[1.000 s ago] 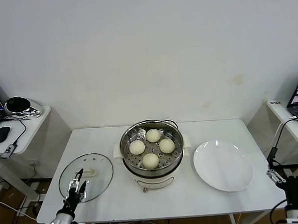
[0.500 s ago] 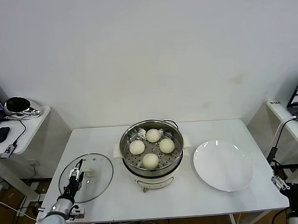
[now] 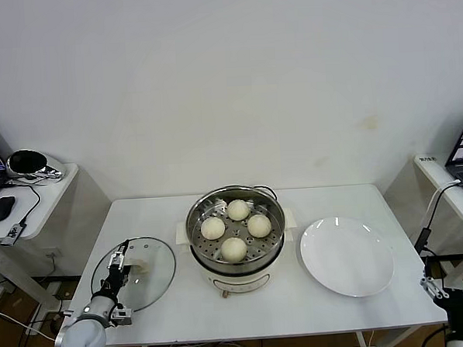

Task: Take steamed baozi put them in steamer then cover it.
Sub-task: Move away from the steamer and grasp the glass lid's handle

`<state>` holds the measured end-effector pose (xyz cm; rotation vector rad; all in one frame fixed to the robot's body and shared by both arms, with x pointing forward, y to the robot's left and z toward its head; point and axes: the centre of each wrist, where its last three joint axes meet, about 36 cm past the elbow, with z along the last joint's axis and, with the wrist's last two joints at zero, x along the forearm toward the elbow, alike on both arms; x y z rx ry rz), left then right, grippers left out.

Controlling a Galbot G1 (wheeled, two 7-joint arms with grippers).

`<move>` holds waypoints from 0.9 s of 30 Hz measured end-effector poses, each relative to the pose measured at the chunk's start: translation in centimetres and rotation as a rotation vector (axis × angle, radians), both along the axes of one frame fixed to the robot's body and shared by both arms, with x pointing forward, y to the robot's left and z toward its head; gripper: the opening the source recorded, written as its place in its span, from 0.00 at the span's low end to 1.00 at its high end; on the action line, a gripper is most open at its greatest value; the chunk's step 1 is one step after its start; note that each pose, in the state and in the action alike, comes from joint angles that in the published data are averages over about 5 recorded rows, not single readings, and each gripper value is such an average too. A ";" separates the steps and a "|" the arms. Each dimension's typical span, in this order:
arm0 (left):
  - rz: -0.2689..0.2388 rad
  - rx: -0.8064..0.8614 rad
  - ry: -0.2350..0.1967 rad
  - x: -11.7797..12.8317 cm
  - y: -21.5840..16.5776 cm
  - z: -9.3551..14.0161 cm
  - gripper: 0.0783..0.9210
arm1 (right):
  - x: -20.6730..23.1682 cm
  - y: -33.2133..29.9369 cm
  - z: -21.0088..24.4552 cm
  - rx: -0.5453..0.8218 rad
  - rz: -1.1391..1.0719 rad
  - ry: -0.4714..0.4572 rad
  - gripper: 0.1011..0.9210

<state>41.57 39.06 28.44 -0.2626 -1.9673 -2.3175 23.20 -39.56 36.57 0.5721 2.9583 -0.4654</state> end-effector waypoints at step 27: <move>0.055 -0.140 -0.019 0.0 0.7 -0.8 0.07 | -0.2 0.9 -0.4 -0.001 0.036 0.003 0.88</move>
